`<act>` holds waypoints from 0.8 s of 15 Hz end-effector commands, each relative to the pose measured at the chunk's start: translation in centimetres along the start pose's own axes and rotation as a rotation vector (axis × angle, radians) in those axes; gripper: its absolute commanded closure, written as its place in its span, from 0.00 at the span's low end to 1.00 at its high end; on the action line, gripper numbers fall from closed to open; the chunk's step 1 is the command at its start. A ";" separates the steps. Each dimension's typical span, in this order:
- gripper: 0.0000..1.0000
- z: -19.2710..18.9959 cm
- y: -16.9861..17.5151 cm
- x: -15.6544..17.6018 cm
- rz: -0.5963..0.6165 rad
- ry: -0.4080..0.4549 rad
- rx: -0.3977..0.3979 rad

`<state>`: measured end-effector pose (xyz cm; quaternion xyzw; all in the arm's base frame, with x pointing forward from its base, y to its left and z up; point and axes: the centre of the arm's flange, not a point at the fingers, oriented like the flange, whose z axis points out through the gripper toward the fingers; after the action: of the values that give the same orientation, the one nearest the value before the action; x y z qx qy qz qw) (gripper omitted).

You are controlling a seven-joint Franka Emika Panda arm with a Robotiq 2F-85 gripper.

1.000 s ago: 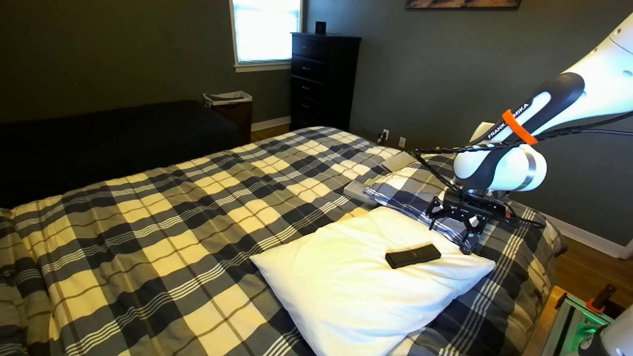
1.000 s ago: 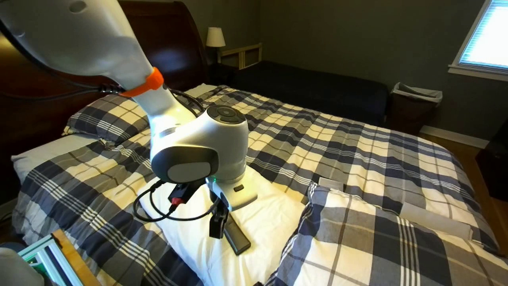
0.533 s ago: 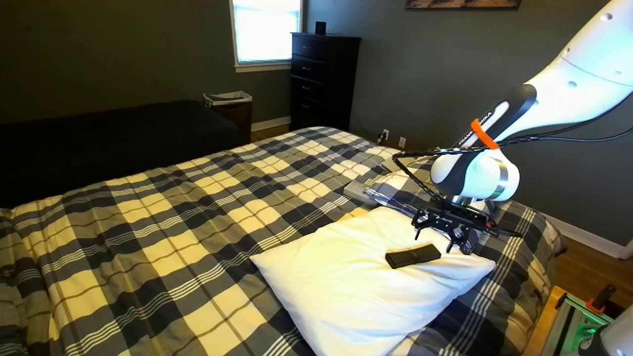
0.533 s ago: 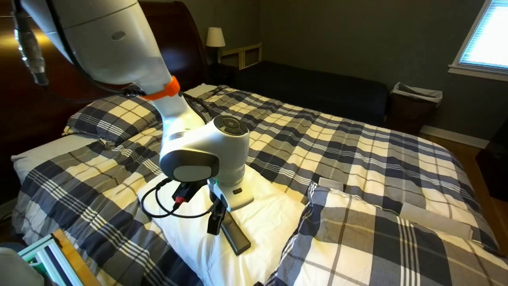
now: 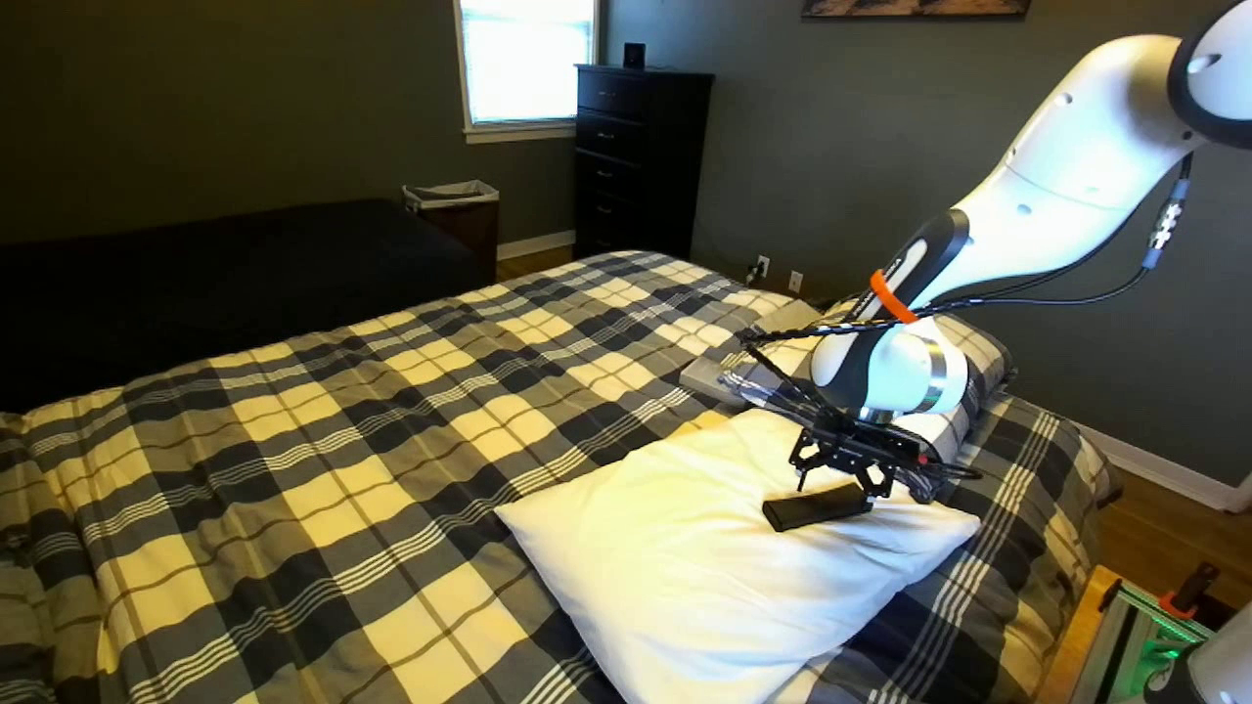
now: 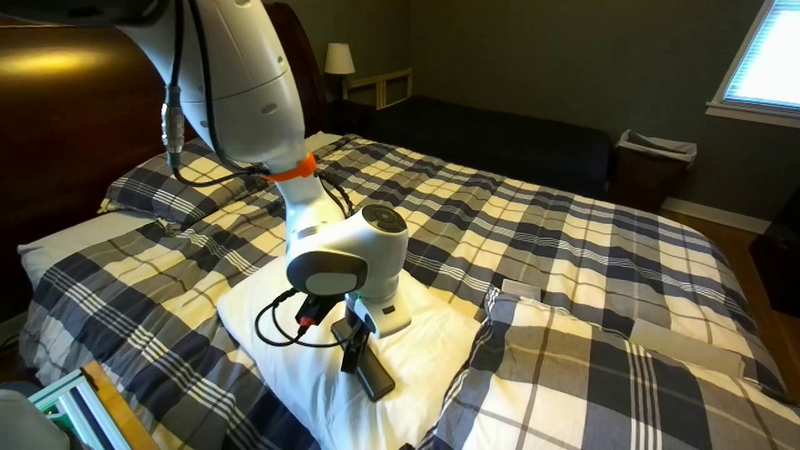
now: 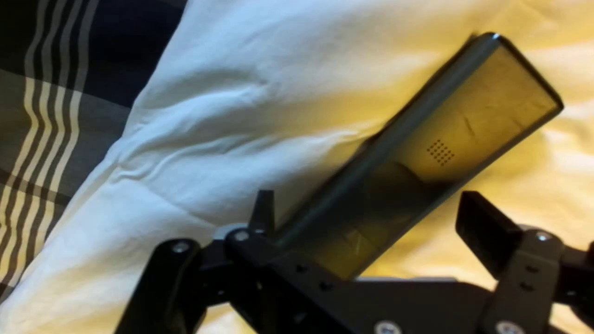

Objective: Remove the checked pillow from on top of the white pillow, pick up the black remote, put it on the bed and then put the checked pillow back on top of the white pillow

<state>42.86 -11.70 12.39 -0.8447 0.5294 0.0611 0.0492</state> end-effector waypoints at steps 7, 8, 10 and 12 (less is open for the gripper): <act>0.00 3.8 -1.2 2.3 0.109 -0.045 0.005; 0.00 4.0 -1.3 2.4 0.120 -0.049 0.006; 0.00 4.5 -1.5 2.6 0.134 -0.060 0.004; 0.26 4.5 -1.6 2.6 0.139 -0.062 0.002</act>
<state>44.42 -12.49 8.62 -0.8141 0.5726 0.0798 0.0543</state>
